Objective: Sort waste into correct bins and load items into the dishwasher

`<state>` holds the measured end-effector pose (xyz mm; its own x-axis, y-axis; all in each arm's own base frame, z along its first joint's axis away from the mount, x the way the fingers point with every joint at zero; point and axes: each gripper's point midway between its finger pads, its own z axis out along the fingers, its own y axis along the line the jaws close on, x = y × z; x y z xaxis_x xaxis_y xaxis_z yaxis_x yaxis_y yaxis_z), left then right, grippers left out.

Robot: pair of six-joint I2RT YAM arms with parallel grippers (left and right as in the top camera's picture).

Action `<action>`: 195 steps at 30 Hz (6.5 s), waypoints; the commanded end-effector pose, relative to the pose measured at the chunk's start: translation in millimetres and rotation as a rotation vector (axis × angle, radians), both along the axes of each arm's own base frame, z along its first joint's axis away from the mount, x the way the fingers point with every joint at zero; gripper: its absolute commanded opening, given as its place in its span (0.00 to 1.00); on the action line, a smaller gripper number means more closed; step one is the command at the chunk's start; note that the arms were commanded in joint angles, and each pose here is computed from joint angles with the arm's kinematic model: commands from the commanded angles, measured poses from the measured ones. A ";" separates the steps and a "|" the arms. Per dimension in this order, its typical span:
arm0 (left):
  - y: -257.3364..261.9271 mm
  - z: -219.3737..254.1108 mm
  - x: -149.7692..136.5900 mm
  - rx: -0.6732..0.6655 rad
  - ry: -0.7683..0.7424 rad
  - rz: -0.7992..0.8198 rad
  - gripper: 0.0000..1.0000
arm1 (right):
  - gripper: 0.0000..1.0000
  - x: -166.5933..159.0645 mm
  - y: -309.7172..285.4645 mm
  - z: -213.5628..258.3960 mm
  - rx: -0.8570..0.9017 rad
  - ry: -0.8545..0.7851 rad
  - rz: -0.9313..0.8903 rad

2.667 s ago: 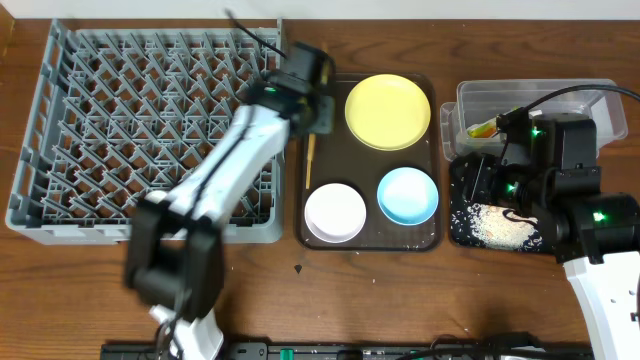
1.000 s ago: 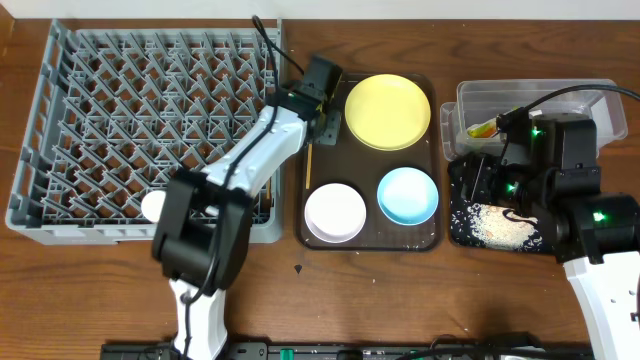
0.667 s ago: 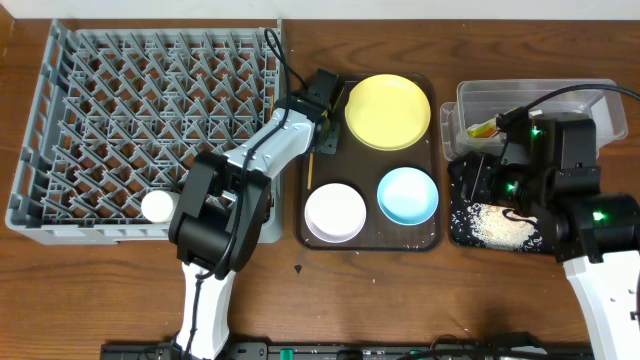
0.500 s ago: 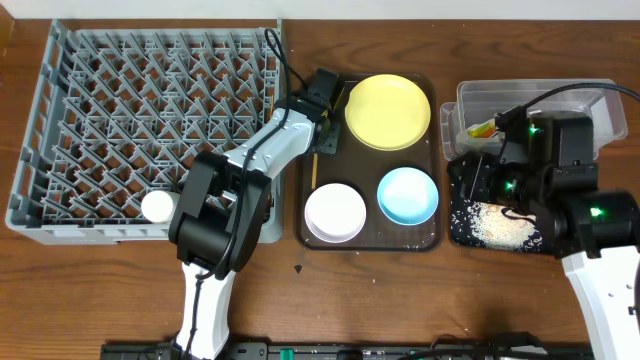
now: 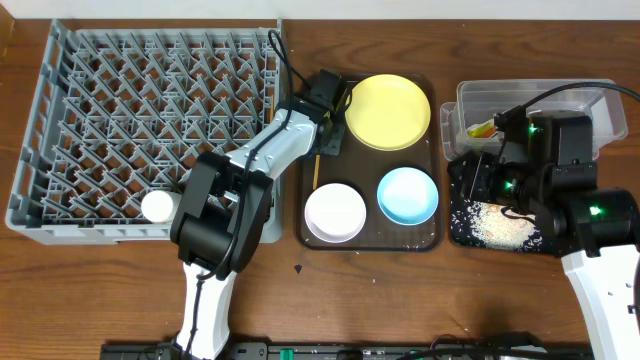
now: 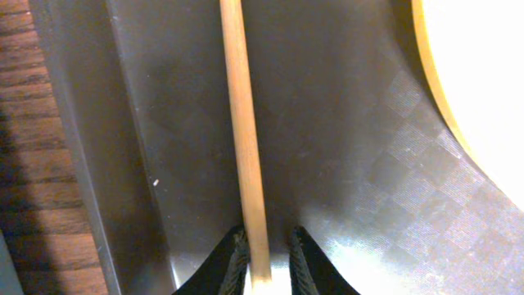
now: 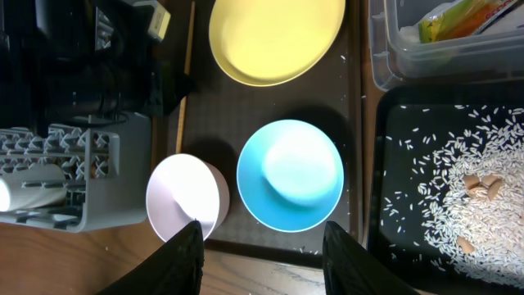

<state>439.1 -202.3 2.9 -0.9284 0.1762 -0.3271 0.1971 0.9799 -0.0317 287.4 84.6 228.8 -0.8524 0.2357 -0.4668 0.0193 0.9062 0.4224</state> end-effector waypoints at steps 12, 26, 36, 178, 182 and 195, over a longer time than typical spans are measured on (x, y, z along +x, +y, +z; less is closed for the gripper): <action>-0.5 112.6 -1.2 -0.086 -0.153 -0.003 0.08 | 0.44 0.6 0.5 1.5 0.010 0.001 -0.004; 109.6 130.8 -20.9 0.075 -0.091 0.202 0.09 | 0.43 0.3 0.6 1.3 0.010 0.002 -0.003; 116.6 98.6 -26.0 0.088 0.005 0.212 0.26 | 0.43 0.0 0.5 1.1 0.010 0.004 -0.003; 105.0 164.9 -69.5 0.523 -0.221 0.201 0.61 | 0.72 -5.2 -17.5 -8.7 -0.084 0.035 -0.044; 63.6 179.3 -92.2 0.196 -0.153 0.131 0.61 | 0.82 2.5 -58.7 -10.8 -0.206 0.023 -0.185; 4.1 112.4 -151.7 -0.080 0.161 -0.028 0.57 | 0.92 -2.9 -70.2 -14.6 -0.163 0.070 -0.264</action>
<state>302.2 -192.3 141.9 -0.9488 0.1688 -0.2669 0.2031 0.9733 -0.1068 283.8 20.1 213.2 -0.8199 0.3392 -0.4612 0.2420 0.9354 0.2577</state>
